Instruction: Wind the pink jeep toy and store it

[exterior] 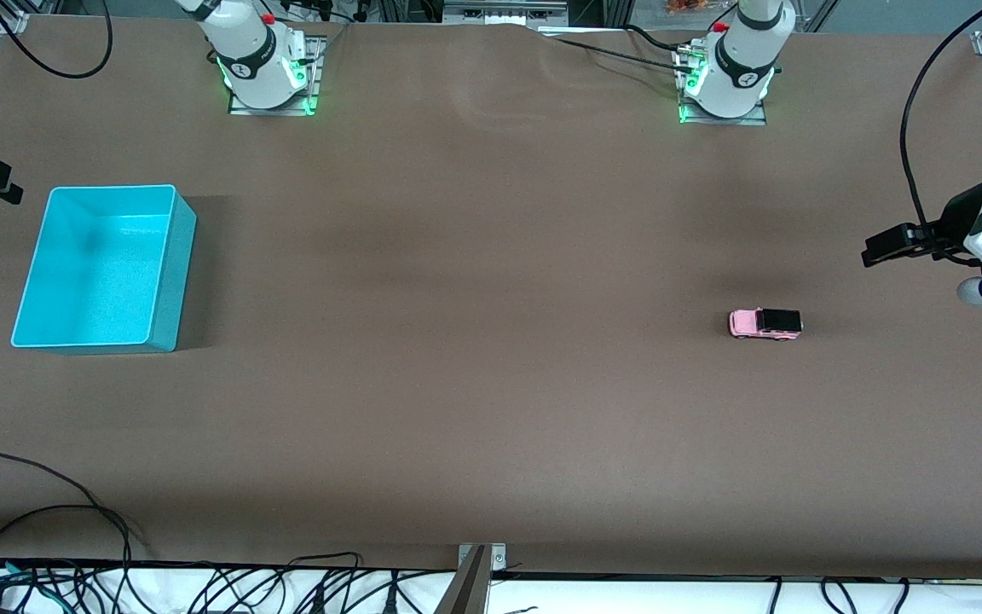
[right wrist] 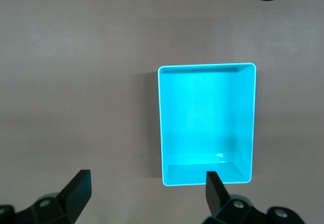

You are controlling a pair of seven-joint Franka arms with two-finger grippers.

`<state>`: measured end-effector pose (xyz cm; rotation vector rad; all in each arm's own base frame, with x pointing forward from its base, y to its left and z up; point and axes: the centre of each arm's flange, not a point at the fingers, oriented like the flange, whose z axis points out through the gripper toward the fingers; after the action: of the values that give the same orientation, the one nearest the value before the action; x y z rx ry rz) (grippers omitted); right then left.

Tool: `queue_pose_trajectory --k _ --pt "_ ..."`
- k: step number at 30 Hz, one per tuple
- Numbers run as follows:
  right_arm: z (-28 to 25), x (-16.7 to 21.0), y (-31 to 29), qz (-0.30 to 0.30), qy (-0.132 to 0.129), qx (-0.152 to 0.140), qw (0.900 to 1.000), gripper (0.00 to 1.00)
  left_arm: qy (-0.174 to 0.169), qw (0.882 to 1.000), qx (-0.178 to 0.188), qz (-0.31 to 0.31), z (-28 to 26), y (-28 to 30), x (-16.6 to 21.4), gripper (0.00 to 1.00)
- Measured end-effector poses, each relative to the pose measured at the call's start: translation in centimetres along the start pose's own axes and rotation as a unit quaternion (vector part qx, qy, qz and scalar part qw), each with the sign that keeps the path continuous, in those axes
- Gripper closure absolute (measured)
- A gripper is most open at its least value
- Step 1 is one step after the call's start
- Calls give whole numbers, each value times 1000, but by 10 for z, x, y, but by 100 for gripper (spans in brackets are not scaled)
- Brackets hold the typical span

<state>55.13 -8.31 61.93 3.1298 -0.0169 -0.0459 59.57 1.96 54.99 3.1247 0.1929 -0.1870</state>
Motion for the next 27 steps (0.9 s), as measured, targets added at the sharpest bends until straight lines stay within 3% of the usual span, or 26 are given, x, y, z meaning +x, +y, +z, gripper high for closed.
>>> queue_pose_trajectory --k 20,27 --pt "0 0 0 0 0 0 1000 0 0 1000 0 -1 0 1 0 0" --pt "0 0 0 0 0 0 1000 0 -3 998 1 -59 4 -1 2 0"
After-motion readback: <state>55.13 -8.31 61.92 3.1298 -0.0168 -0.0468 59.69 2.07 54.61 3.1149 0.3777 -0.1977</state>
